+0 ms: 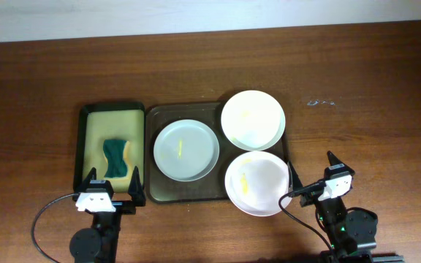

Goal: Clean dirty plates on tray and stack at the side
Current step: 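Move left gripper to the sponge and right gripper to the blue-white plate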

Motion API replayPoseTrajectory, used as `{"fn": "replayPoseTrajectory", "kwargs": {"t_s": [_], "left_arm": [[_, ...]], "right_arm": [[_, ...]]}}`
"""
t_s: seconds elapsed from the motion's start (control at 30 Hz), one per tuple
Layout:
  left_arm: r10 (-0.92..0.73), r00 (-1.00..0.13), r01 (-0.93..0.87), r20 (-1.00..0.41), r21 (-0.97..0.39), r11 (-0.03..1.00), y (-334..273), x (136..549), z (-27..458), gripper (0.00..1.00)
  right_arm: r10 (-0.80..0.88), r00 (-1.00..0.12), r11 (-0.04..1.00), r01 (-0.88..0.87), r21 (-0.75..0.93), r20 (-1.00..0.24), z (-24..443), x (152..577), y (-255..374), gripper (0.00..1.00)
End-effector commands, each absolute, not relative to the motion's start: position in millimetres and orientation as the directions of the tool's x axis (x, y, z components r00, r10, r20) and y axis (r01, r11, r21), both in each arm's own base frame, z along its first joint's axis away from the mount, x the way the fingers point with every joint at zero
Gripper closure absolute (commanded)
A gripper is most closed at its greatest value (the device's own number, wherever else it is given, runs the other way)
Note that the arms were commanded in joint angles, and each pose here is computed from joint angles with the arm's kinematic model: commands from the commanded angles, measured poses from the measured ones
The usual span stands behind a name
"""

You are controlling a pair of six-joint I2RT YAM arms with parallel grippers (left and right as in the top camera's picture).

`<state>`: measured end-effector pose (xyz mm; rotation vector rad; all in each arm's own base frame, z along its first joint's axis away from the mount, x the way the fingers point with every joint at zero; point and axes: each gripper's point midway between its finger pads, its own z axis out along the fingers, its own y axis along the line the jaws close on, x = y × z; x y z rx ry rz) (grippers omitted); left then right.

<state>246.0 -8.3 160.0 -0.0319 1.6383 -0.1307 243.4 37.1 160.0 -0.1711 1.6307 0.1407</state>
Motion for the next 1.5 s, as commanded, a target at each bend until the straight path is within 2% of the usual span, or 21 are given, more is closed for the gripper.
{"fn": "replayPoseTrajectory", "kwargs": {"t_s": [0.0,0.67,0.77,0.8,0.83,0.87,0.9,0.97,1.03,1.07,1.1,1.2,1.27,1.33,1.37,1.4,1.43,1.47], "left_arm": [[-0.087,-0.075,0.071,-0.993,-0.092,0.993,-10.6,245.5,159.0,0.00],[-0.088,-0.074,0.072,-0.993,-0.093,0.993,-10.8,245.6,159.3,0.01],[-0.095,-0.080,0.261,-0.992,-0.113,0.959,-43.5,239.9,163.1,0.00],[-0.099,-0.068,0.271,-0.993,-0.113,0.956,-44.9,239.7,166.5,0.01],[-0.105,0.014,0.351,-0.994,-0.094,0.932,-57.2,235.5,188.9,0.01],[-0.101,0.040,0.428,-0.994,-0.074,0.901,-70.0,229.1,198.5,0.00],[-0.104,0.029,0.484,-0.994,-0.077,0.872,-79.8,222.4,204.3,0.01],[-0.164,-0.043,0.476,-0.985,-0.165,0.864,-79.8,210.9,229.2,0.01],[-0.155,-0.003,0.247,-0.988,-0.151,0.957,-40.9,197.8,292.3,0.00],[-0.114,-0.008,0.162,-0.993,-0.114,0.980,-26.9,193.1,324.4,0.01],[-0.100,-0.070,0.151,-0.993,-0.109,0.982,-26.2,194.0,348.0,0.01],[-0.044,-0.363,0.133,-0.931,-0.098,0.986,-25.2,221.6,377.6,0.01],[-0.024,-0.595,0.125,-0.803,-0.122,0.985,-25.6,252.9,371.2,0.01],[-0.028,-0.717,0.105,-0.697,-0.148,0.983,-25.5,269.5,351.5,0.01],[-0.030,-0.783,0.090,-0.622,-0.161,0.983,-25.2,279.0,332.4,0.01],[-0.033,-0.859,0.067,-0.511,-0.176,0.982,-24.9,284.0,304.0,0.66],[-0.035,-0.902,0.048,-0.431,-0.182,0.982,-24.3,284.4,286.2,1.00],[-0.037,-0.946,0.027,-0.323,-0.190,0.981,-24.1,288.8,260.5,1.00]], "right_arm": [[-0.021,-0.068,0.983,-0.182,-0.009,-0.997,157.6,243.8,34.0,0.02],[-0.021,-0.068,0.983,-0.182,-0.009,-0.997,157.6,243.8,34.1,0.02],[-0.021,-0.067,0.978,-0.211,-0.007,-0.998,157.8,242.8,39.0,0.02],[-0.020,-0.058,0.977,-0.212,-0.008,-0.998,159.9,242.9,39.2,0.02],[-0.019,-0.035,0.965,-0.262,-0.009,-0.999,165.5,241.1,47.9,0.02],[-0.018,-0.025,0.905,-0.425,-0.006,-1.000,168.6,230.6,75.9,0.02],[-0.004,-0.011,0.862,-0.507,0.002,-1.000,177.4,222.3,90.0,0.02],[0.083,-0.059,0.889,-0.448,0.101,-0.995,208.8,216.7,80.0,0.02],[0.080,-0.007,0.956,-0.283,0.079,-0.997,283.4,199.6,49.9,0.02],[0.080,-0.032,0.969,-0.232,0.085,-0.996,315.7,193.0,41.2,0.02],[0.077,-0.106,0.973,-0.208,0.098,-0.991,337.2,194.7,38.3,0.02],[0.062,-0.503,0.975,-0.152,0.159,-0.862,346.3,224.8,39.4,0.02],[0.052,-0.738,0.960,-0.148,0.237,-0.673,332.5,258.9,52.9,0.02],[0.048,-0.829,0.919,-0.182,0.350,-0.557,322.4,293.0,75.2,0.02],[0.042,-0.906,0.880,-0.165,0.444,-0.421,302.1,297.9,90.1,0.02],[0.034,-0.951,0.820,-0.150,0.552,-0.308,280.3,313.1,109.0,0.43],[0.010,-0.981,0.810,-0.105,0.577,-0.192,252.4,317.3,119.1,0.81],[-0.042,-0.995,0.843,-0.081,0.531,-0.085,215.6,319.4,128.8,0.84]]}}
